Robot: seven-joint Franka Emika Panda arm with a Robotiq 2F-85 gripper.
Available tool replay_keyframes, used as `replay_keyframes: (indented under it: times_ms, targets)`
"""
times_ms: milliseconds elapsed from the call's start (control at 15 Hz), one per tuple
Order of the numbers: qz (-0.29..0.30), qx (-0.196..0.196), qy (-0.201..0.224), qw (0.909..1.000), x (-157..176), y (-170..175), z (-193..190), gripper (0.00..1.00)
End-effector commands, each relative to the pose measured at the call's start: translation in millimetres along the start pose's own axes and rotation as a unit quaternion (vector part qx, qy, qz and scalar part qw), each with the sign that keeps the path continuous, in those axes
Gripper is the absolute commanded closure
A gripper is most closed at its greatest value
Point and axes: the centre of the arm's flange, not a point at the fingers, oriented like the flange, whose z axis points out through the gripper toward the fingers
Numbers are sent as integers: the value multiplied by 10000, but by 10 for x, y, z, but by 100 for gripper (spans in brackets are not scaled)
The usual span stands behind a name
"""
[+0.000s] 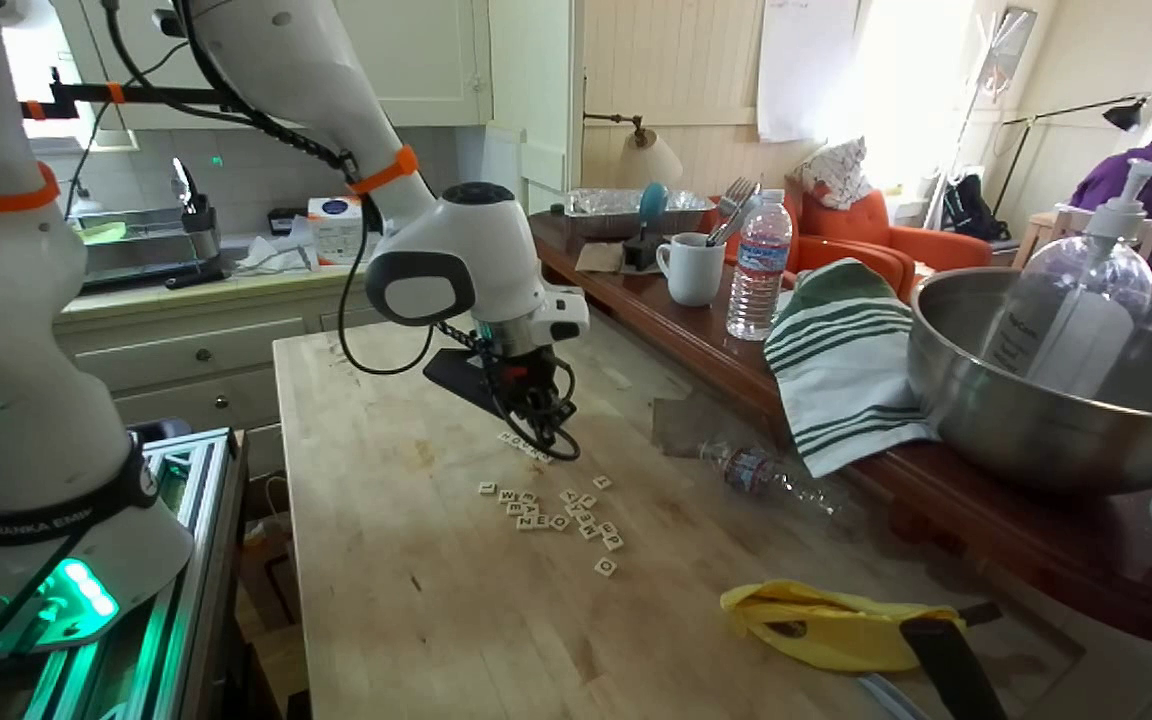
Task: Arrange the small objects on the table
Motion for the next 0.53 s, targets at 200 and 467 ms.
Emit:
replay_keyframes:
  times_ms: [200,467]
  targets:
    - [-91,99,50,9999,5,140,242,100]
    - [-168,124,-48,9998,-21,156,316,100]
